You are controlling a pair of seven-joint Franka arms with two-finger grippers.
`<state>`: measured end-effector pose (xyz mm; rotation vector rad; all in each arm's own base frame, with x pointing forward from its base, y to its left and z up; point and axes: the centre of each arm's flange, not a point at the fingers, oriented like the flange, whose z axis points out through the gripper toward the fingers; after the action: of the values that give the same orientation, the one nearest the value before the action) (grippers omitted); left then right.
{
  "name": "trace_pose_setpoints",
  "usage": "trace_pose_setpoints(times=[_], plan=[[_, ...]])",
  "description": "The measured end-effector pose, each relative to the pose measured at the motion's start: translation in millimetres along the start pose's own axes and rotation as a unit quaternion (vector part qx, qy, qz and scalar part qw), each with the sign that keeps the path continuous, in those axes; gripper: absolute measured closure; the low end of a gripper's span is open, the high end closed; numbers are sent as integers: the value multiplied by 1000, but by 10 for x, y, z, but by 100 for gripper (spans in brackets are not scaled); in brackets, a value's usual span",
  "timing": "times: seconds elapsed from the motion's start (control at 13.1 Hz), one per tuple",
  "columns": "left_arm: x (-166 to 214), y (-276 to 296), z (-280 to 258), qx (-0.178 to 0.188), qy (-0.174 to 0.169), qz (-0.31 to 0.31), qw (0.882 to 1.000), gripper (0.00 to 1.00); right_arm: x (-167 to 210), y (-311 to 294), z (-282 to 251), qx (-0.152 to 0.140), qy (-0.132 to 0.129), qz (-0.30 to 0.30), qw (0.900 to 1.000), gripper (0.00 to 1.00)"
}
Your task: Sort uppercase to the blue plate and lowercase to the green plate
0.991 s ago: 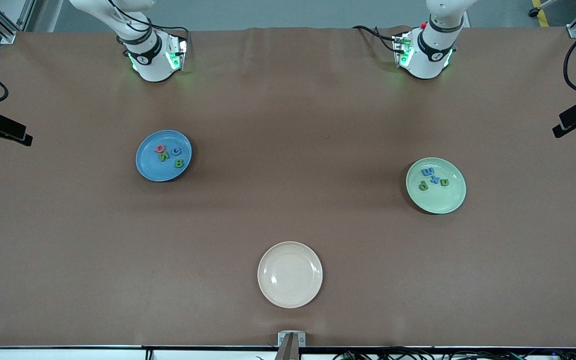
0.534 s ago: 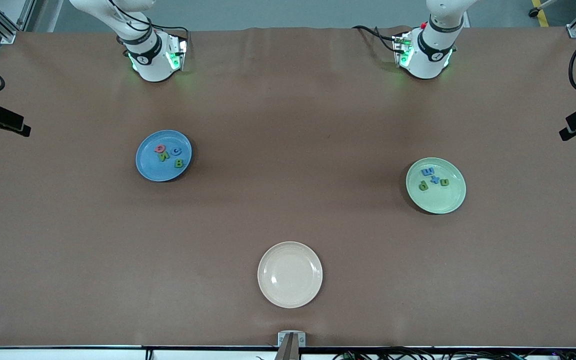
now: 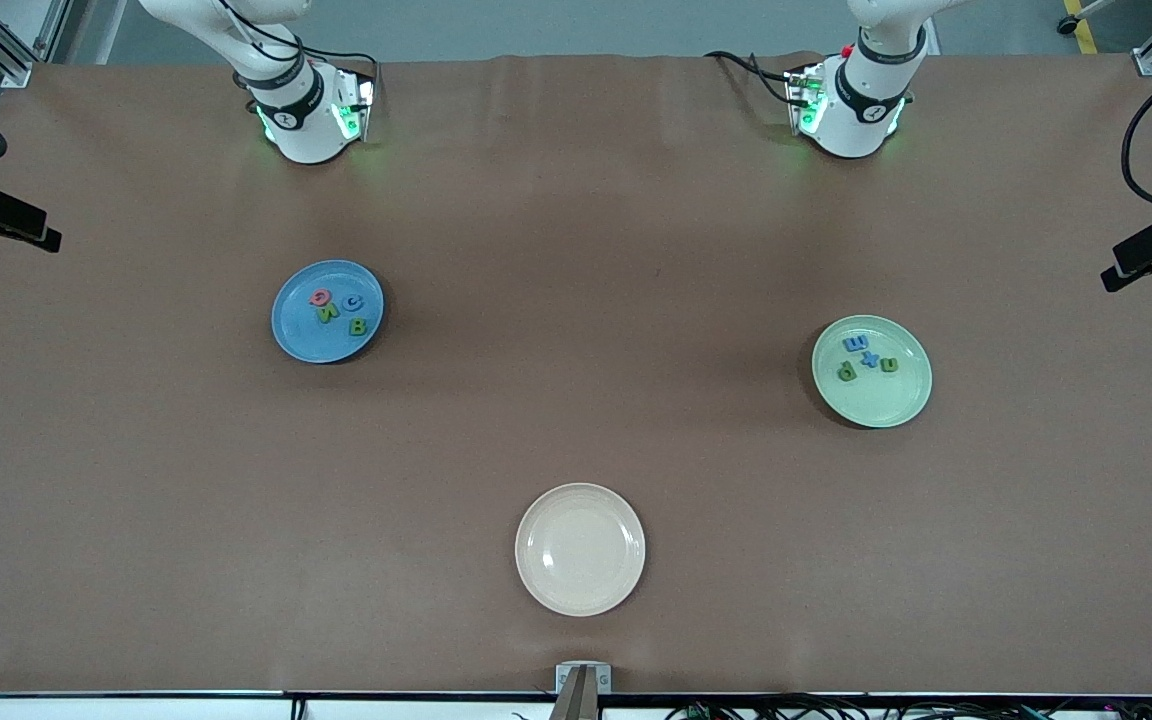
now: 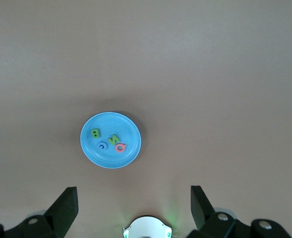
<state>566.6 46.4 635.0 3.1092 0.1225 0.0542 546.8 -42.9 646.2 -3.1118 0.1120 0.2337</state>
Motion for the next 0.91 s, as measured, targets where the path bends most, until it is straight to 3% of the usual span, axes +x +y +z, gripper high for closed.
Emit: trace_pose_setpoints(times=[0.91], plan=[[-8, 4, -41, -1, 3, -3, 1000, 0, -360, -31, 3, 4, 35, -6, 999, 0]])
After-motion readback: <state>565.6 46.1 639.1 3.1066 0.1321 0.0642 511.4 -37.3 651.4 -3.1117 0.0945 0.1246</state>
